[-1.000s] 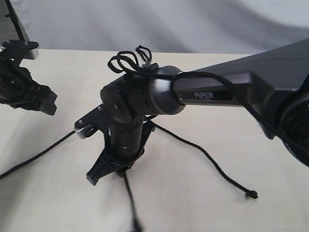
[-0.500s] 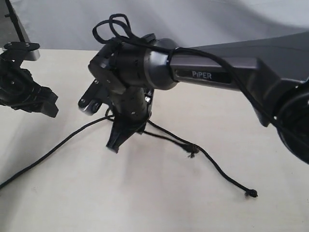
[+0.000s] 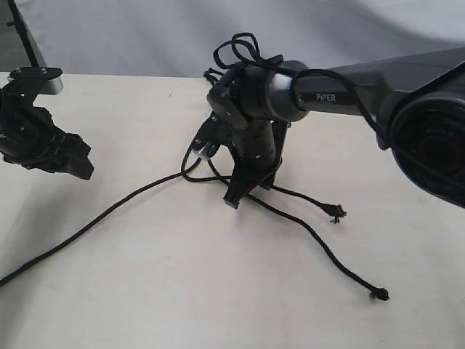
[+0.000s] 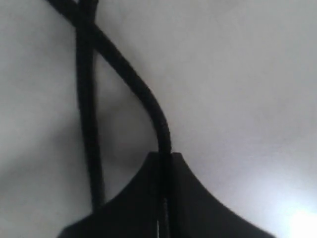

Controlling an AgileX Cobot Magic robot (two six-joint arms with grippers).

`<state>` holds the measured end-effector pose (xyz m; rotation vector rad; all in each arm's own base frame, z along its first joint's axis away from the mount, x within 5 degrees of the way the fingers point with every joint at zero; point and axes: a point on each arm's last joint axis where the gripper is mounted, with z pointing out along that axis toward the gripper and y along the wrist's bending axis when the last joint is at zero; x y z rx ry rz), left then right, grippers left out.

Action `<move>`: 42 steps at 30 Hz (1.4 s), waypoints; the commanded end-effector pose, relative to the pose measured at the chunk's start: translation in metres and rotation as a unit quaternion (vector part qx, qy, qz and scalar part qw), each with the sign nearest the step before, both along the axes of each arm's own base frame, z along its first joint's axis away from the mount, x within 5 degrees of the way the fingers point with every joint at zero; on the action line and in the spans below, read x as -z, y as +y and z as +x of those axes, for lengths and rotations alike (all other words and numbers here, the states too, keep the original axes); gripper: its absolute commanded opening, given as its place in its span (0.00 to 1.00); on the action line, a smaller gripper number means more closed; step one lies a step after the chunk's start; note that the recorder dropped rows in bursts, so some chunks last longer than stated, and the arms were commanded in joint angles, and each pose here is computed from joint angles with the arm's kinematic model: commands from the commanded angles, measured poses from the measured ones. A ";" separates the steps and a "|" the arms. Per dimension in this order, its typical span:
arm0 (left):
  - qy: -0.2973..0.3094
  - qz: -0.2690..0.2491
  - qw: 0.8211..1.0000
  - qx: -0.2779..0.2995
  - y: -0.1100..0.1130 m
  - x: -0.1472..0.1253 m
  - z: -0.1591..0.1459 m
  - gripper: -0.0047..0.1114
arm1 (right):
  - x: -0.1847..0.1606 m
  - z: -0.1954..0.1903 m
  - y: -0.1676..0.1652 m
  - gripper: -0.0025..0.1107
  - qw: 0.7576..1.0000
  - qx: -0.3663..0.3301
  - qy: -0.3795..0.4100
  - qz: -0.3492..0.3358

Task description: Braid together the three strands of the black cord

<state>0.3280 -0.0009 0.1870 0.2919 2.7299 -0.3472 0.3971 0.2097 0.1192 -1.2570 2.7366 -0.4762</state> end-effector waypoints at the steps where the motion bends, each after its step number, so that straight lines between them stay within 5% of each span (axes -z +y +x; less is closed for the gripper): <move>1: -0.006 -0.002 1.000 -0.002 0.000 -0.002 -0.001 0.58 | 0.012 -0.028 0.006 0.03 0.989 -0.011 0.141 0.037; 6: -0.006 -0.001 1.000 0.000 0.000 -0.002 -0.001 0.58 | 0.010 -0.069 0.049 0.03 0.952 -0.095 0.256 0.142; 13: -0.006 -0.001 1.000 0.000 0.000 -0.002 -0.001 0.58 | -0.040 -0.090 0.080 0.03 0.949 -0.192 0.186 0.167; 22: -0.006 -0.001 1.000 0.000 0.000 -0.002 -0.001 0.58 | -0.069 -0.055 0.028 0.03 0.977 -0.092 0.121 0.151; 33: -0.007 -0.001 1.000 0.001 0.000 -0.002 -0.001 0.58 | -0.035 -0.029 -0.041 0.05 0.982 0.006 0.104 0.157; 35: -0.008 -0.008 1.000 0.000 -0.001 -0.003 0.000 0.58 | -0.024 -0.031 -0.047 0.18 0.985 -0.002 0.093 0.143; 38: -0.002 -0.036 0.999 0.020 -0.007 -0.004 -0.003 0.58 | -0.022 -0.030 -0.048 0.56 0.987 0.000 0.077 0.144; 40: 0.003 -0.094 0.994 0.063 -0.018 -0.008 -0.007 0.58 | -0.039 -0.026 -0.048 0.70 0.985 0.016 0.028 0.168; 42: -0.007 -0.170 0.977 0.130 -0.040 -0.017 -0.011 0.58 | -0.070 -0.024 -0.047 0.73 0.980 0.016 -0.034 0.197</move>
